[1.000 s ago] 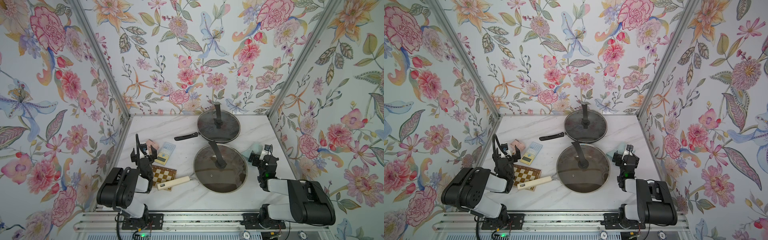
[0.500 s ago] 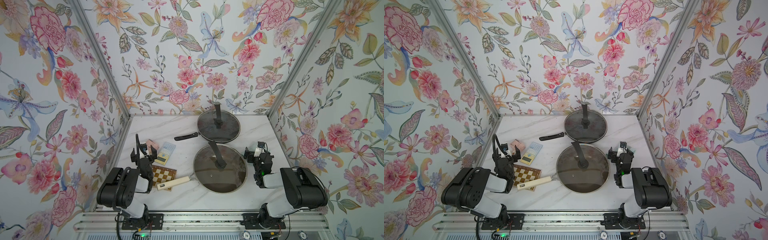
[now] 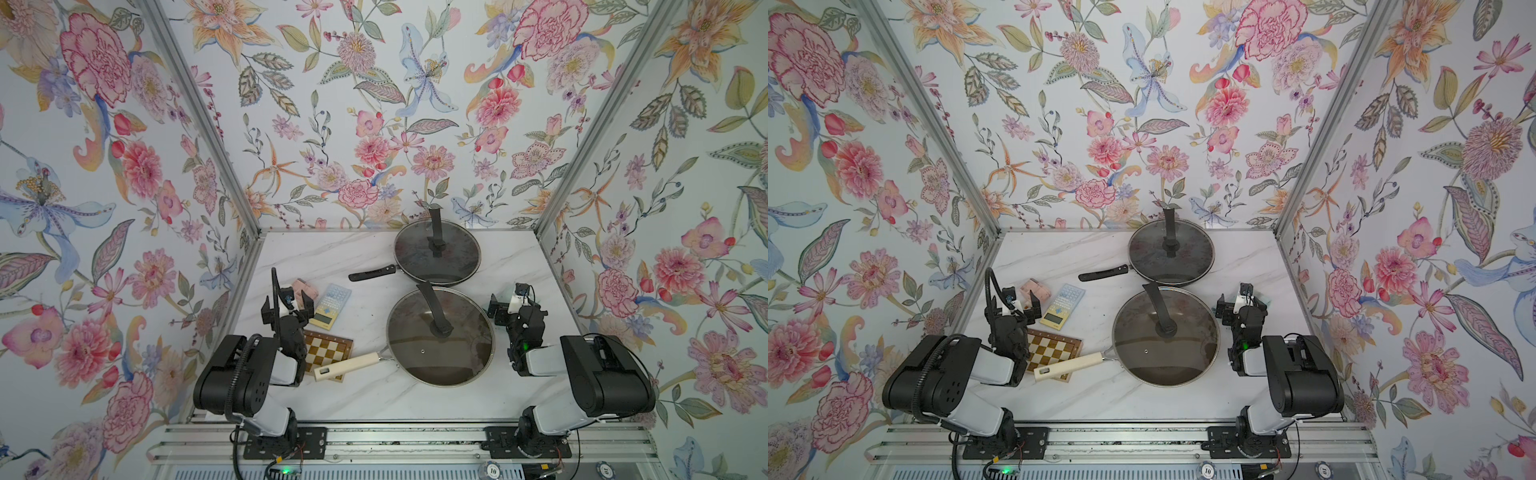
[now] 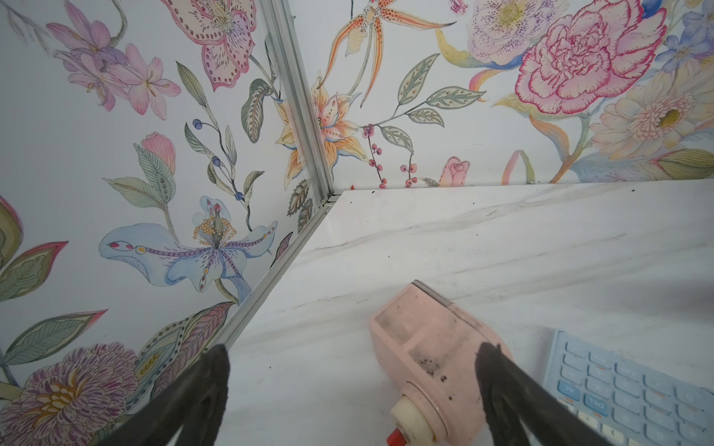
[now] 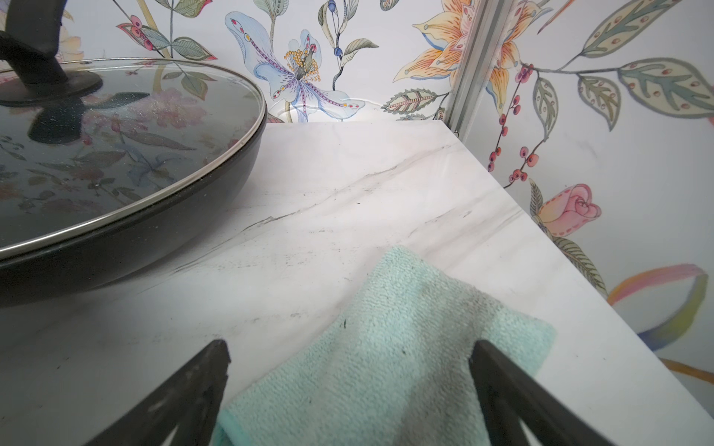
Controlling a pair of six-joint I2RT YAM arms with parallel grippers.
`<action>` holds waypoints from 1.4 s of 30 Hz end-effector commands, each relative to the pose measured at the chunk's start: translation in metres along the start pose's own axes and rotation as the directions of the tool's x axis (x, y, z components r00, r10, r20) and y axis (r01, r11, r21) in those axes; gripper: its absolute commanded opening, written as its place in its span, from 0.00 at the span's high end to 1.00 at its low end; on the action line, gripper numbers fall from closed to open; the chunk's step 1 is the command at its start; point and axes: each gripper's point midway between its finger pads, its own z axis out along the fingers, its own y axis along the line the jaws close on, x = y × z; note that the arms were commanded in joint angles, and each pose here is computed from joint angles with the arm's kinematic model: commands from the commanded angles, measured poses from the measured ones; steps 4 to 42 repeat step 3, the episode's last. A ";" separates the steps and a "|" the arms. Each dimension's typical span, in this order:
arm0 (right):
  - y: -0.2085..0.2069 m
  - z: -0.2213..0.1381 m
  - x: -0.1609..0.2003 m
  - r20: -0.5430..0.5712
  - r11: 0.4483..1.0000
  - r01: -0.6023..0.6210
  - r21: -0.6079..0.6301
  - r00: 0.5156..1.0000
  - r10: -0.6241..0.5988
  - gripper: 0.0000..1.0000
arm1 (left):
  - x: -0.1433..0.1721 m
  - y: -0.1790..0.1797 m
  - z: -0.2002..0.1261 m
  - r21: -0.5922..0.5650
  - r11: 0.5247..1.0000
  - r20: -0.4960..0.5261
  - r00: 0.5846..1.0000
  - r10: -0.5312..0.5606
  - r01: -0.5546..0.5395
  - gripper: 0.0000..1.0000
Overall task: Wipe the pot lid with a cloth
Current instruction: Reset both arms
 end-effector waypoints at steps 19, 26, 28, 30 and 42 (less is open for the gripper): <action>0.001 0.001 -0.012 0.039 1.000 -0.004 -0.010 0.999 0.005 0.01 | -0.008 0.001 0.001 0.002 1.000 0.036 0.999 -0.008 0.008 0.01; 0.001 0.001 -0.012 0.039 1.000 -0.004 -0.010 0.999 0.005 0.01 | -0.008 0.001 0.001 0.002 1.000 0.036 0.999 -0.008 0.008 0.01; 0.001 0.001 -0.012 0.039 1.000 -0.004 -0.010 0.999 0.005 0.01 | -0.008 0.001 0.001 0.002 1.000 0.036 0.999 -0.008 0.008 0.01; 0.001 0.001 -0.012 0.039 1.000 -0.004 -0.010 0.999 0.005 0.01 | -0.008 0.001 0.001 0.002 1.000 0.036 0.999 -0.008 0.008 0.01; 0.001 0.001 -0.012 0.039 1.000 -0.004 -0.010 0.999 0.005 0.01 | -0.008 0.001 0.001 0.002 1.000 0.036 0.999 -0.008 0.008 0.01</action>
